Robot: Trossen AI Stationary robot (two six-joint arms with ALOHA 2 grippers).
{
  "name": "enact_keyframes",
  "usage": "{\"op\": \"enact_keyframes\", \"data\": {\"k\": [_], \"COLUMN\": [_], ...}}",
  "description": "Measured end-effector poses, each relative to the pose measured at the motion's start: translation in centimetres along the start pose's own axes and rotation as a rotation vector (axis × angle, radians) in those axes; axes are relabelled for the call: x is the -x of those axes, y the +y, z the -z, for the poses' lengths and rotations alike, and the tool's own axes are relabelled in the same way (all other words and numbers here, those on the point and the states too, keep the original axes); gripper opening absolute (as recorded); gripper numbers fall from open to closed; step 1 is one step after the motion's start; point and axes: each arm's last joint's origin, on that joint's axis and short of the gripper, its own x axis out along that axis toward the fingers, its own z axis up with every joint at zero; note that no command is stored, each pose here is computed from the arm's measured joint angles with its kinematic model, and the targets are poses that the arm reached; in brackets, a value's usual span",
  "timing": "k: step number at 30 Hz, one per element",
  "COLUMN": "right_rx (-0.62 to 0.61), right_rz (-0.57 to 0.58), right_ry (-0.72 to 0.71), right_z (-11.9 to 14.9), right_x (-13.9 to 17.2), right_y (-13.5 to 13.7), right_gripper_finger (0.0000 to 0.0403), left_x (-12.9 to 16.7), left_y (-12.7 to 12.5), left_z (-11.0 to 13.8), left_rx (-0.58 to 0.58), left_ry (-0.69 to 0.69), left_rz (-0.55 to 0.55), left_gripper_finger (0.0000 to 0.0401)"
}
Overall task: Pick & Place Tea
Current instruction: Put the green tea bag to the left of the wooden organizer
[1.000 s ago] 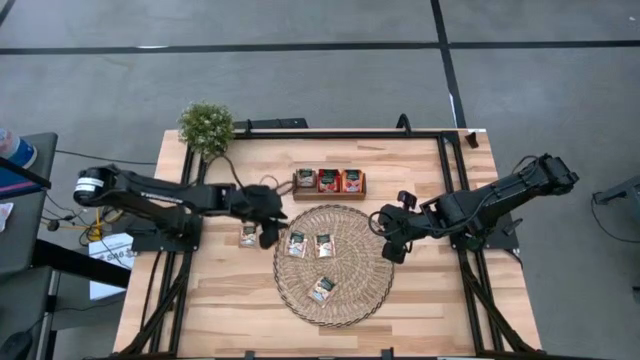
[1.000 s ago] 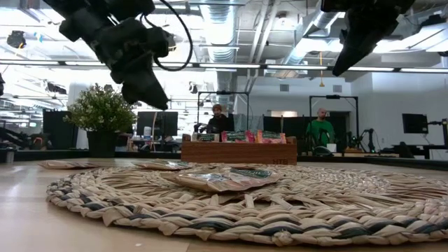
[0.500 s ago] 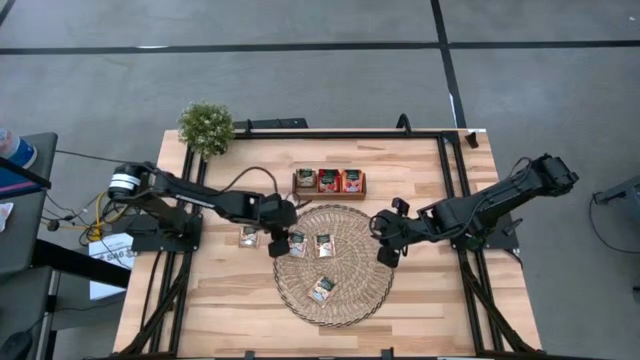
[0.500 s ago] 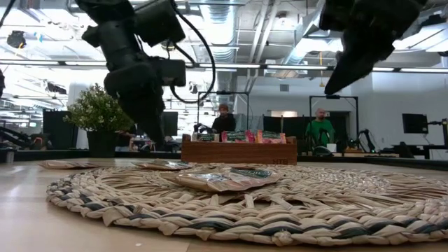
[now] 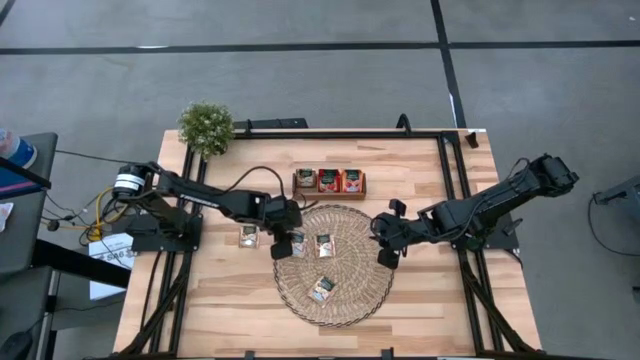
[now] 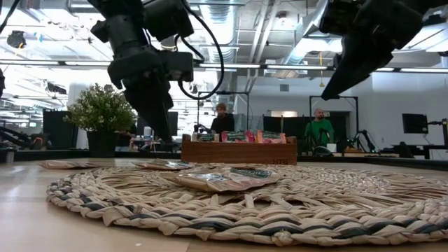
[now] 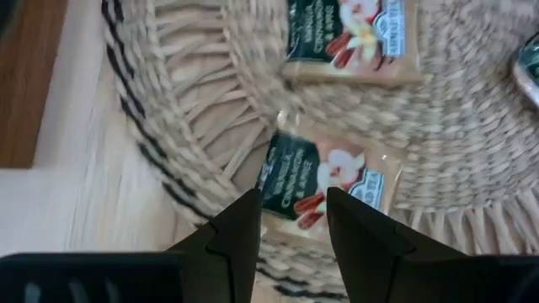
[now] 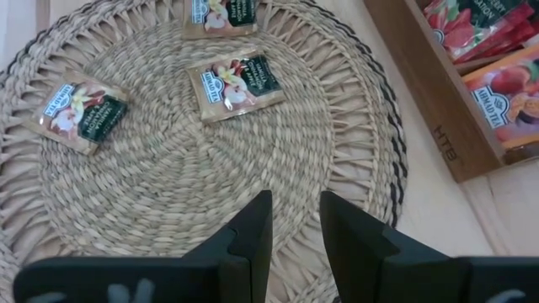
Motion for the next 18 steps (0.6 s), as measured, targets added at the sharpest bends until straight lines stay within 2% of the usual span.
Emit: {"op": "enact_keyframes", "data": {"k": [9,14,18], "right_rx": [0.005,0.000,-0.005], "right_rz": [-0.003,-0.008,-0.012], "right_ry": [-0.007,-0.017,-0.027], "right_z": [-0.1,-0.2,-0.3], "right_x": [0.0,0.0,0.0], "right_y": [0.0,0.1,0.1], "right_gripper_finger": [0.0092,0.0092,0.0092], "left_x": [-1.3,-2.4,-2.4], "left_y": [-0.8,-0.9,-0.9], "left_z": [0.1,0.5,0.4], "left_rx": [-0.035,-0.068,-0.068], "left_ry": [-0.001,0.030,0.020], "left_rz": [0.010,-0.085,-0.109], "left_gripper_finger": [0.0129,0.0129,0.0129]}}
